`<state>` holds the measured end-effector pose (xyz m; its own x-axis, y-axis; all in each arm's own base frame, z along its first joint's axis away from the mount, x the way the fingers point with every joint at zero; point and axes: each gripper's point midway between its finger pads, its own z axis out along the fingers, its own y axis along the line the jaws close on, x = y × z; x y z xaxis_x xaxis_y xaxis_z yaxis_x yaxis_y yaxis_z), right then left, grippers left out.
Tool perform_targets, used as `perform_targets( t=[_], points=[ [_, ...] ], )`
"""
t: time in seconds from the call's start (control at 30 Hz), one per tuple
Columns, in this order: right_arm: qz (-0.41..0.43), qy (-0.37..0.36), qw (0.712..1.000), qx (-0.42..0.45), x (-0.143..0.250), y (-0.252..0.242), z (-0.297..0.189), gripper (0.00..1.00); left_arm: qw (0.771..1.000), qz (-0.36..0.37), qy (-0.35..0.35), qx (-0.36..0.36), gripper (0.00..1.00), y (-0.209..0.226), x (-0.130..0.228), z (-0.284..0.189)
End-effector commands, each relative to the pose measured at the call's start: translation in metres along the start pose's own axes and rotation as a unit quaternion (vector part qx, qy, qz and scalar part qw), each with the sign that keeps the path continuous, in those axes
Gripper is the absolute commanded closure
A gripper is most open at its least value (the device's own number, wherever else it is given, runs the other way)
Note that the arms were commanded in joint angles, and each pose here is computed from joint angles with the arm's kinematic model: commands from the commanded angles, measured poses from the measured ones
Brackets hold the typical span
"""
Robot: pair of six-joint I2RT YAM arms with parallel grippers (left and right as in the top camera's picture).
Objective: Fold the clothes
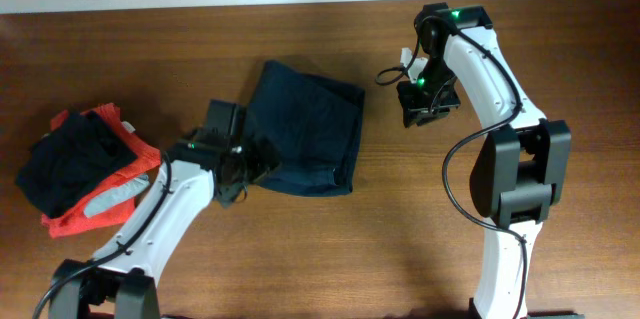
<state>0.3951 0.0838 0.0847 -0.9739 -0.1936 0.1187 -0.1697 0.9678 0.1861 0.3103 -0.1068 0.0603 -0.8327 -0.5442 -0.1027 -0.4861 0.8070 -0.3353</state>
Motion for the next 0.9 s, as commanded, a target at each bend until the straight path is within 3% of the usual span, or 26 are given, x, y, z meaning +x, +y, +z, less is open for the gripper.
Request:
perform_targets(
  t=[0.0,0.17,0.43,0.63,0.7,0.73,0.87],
  points=[
    [-0.018,-0.004,1.000,0.009,0.000,0.000,-0.005,0.71,0.995,-0.098,-0.011,0.007,0.01,0.015,0.007,0.018],
    [-0.018,-0.004,1.000,0.009,0.000,0.000,-0.005,0.71,0.993,-0.089,-0.049,0.059,0.02,0.009,-0.003,0.034],
    [-0.017,-0.002,1.000,0.009,0.001,0.000,-0.005,0.71,0.989,-0.108,-0.058,0.078,0.11,0.008,0.000,0.056],
    [-0.017,0.008,1.000,0.008,0.006,0.001,-0.005,0.71,0.990,-0.073,-0.077,0.090,0.35,-0.002,-0.008,0.082],
    [-0.017,0.009,1.000,0.008,0.006,0.001,-0.005,0.71,0.990,-0.053,-0.094,0.088,0.70,-0.002,-0.015,0.088],
    [-0.017,0.009,1.000,0.008,0.006,0.001,-0.005,0.71,0.989,-0.045,-0.106,0.089,0.96,-0.003,-0.020,0.089],
    [-0.017,0.009,1.000,0.008,0.006,0.000,-0.005,0.71,0.975,0.061,-0.170,0.128,0.99,-0.030,-0.044,0.076]
  ],
)
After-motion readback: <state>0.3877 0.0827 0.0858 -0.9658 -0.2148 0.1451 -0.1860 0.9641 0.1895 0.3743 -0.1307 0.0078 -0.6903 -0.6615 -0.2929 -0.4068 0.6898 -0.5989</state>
